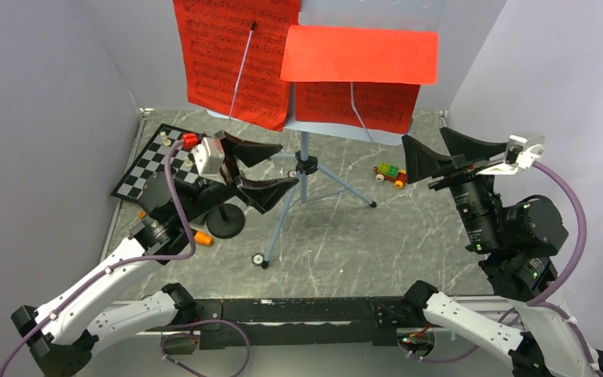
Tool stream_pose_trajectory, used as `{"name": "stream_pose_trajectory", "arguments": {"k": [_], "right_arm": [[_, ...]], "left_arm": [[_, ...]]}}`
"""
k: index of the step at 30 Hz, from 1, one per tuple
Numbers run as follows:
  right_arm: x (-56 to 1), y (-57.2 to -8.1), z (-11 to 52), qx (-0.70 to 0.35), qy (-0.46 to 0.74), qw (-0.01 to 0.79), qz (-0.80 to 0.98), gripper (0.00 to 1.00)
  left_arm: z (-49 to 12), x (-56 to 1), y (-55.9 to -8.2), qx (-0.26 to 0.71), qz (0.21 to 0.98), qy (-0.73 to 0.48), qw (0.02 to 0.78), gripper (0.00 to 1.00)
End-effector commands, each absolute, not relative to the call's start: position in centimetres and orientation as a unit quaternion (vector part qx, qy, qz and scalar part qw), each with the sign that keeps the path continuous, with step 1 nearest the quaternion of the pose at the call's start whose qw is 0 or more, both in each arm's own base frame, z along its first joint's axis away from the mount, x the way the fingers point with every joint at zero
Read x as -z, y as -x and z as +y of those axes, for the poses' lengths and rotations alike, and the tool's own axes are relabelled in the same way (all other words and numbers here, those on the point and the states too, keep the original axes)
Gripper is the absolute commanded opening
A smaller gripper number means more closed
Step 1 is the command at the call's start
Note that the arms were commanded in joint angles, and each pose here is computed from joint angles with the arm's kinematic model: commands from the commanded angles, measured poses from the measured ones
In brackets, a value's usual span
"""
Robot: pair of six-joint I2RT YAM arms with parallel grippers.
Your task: Pack up the instrument practice props
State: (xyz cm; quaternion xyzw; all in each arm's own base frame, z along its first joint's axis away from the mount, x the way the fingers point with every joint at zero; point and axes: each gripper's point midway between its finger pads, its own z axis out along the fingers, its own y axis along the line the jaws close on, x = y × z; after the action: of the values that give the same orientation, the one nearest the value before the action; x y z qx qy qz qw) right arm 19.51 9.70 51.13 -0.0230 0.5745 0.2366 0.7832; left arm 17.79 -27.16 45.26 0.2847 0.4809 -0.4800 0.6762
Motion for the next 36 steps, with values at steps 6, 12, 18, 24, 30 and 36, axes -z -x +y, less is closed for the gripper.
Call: {"name": "stream_pose_trajectory", "arguments": {"k": [6, 12, 18, 24, 30, 36], "right_arm": [[-55.9, -21.2, 11.4, -0.239, 0.026, 0.812, 0.532, 0.91], [-56.1, -22.6, 12.4, -0.235, 0.018, 0.811, 0.535, 0.91], [-55.3, -22.7, 12.0, -0.227, 0.012, 0.813, 0.535, 0.90], [-55.6, -22.0, 10.5, -0.212, 0.001, 0.820, 0.531, 0.90], [-55.5, -22.3, 9.4, -0.175, -0.003, 0.826, 0.536, 0.91], [-55.7, -22.5, 9.0, -0.163, -0.013, 0.832, 0.530, 0.91]], "left_arm": [[-28.5, -54.0, -17.3, 0.531, 0.397, -0.277, 0.696, 0.84], [-29.5, -57.2, -17.9, 0.551, 0.381, -0.268, 0.693, 0.84], [-30.7, -58.6, -18.7, 0.570, 0.369, -0.261, 0.686, 0.83], [-32.1, -59.2, -19.5, 0.585, 0.365, -0.265, 0.674, 0.83], [-33.4, -60.1, -20.4, 0.596, 0.364, -0.261, 0.666, 0.83], [-35.0, -60.2, -20.6, 0.606, 0.363, -0.269, 0.655, 0.82]]}}
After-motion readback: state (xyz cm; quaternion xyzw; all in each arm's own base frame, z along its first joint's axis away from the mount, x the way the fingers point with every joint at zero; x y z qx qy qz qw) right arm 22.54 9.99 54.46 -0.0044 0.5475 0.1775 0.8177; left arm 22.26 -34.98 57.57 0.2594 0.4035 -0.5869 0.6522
